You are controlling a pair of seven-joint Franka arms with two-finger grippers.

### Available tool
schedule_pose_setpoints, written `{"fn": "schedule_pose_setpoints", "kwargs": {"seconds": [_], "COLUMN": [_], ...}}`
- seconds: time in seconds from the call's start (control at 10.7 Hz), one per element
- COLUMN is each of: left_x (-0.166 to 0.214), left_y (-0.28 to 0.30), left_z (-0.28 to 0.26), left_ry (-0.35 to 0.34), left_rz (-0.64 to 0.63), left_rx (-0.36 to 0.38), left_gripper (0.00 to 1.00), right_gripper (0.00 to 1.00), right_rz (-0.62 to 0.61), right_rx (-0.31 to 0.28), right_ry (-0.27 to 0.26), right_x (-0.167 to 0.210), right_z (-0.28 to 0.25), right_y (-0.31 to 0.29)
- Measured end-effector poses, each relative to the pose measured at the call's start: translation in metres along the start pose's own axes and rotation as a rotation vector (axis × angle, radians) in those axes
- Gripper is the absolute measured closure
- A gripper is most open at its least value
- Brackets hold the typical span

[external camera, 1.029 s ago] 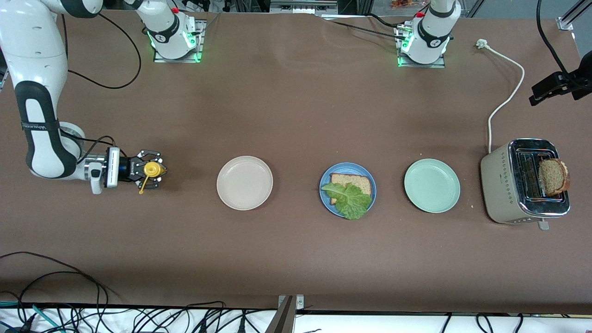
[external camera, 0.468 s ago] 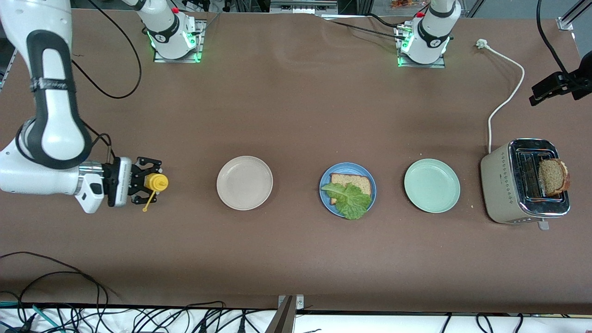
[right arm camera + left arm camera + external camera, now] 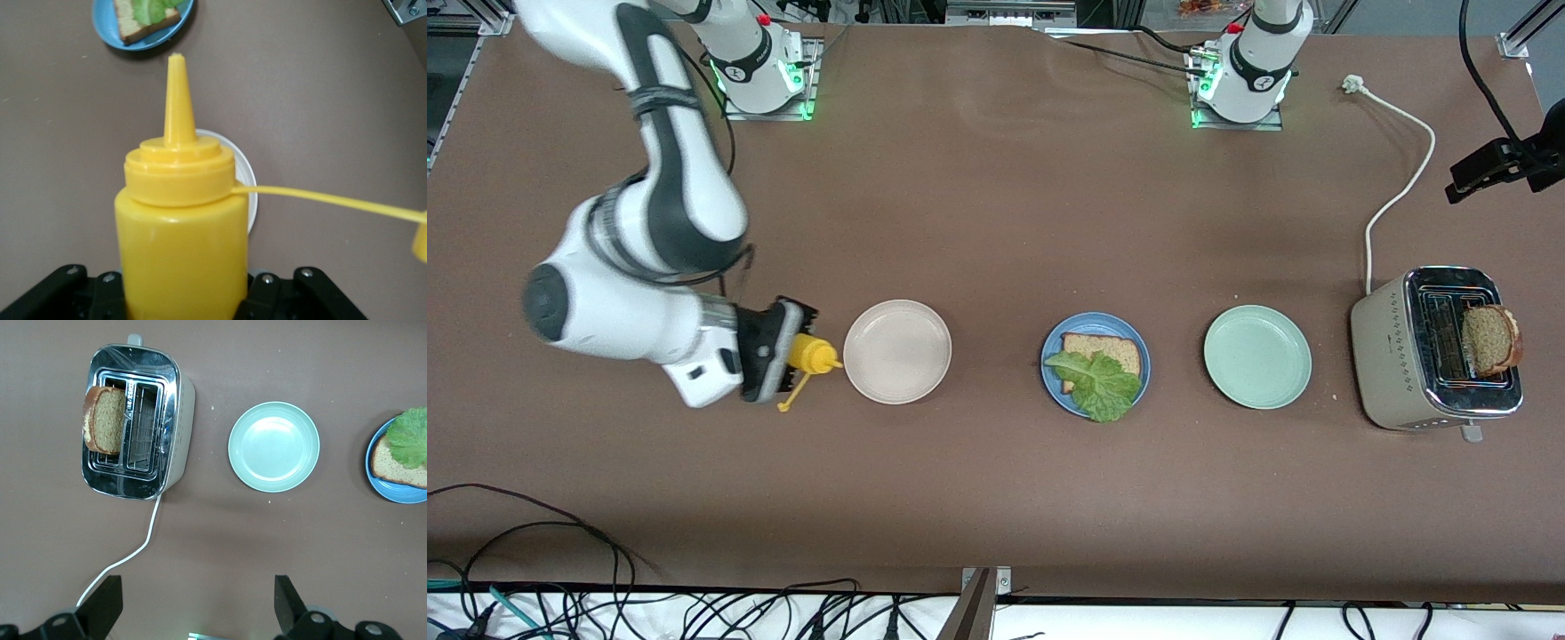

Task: Make sandwich in blue plate with both arms
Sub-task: 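Lift the mustard bottle with the right gripper toward the blue plate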

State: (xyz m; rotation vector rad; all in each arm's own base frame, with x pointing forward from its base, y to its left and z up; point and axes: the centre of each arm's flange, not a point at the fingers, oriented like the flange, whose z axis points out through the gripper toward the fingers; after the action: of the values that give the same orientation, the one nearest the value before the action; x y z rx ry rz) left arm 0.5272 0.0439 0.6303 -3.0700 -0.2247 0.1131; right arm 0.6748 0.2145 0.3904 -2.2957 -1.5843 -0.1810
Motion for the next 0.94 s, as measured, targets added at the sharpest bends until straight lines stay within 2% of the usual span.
{"fn": "schedule_pose_setpoints", "kwargs": {"seconds": [0.19, 0.47, 0.75, 0.94], "left_x": [0.0, 0.0, 0.001, 0.001], "left_y": [0.0, -0.002, -0.003, -0.003], "left_z": [0.0, 0.0, 0.0, 0.001], "left_ry": [0.0, 0.0, -0.001, -0.001], "left_rz": [0.0, -0.004, -0.005, -0.006], "left_rx": [0.0, 0.0, 0.0, 0.0], "left_gripper": [0.0, 0.0, 0.0, 0.0], "right_gripper": [0.84, 0.85, 0.85, 0.85], "right_rz": [0.051, 0.096, 0.011, -0.037], "right_rx": [-0.113, -0.251, -0.427, -0.521], "right_ry": [-0.115, -0.223, -0.346, -0.4], "right_x": [0.059, 0.12, 0.162, 0.181], "right_z": [0.03, 0.079, 0.138, 0.191], "right_y": [-0.045, -0.11, -0.176, -0.224]}}
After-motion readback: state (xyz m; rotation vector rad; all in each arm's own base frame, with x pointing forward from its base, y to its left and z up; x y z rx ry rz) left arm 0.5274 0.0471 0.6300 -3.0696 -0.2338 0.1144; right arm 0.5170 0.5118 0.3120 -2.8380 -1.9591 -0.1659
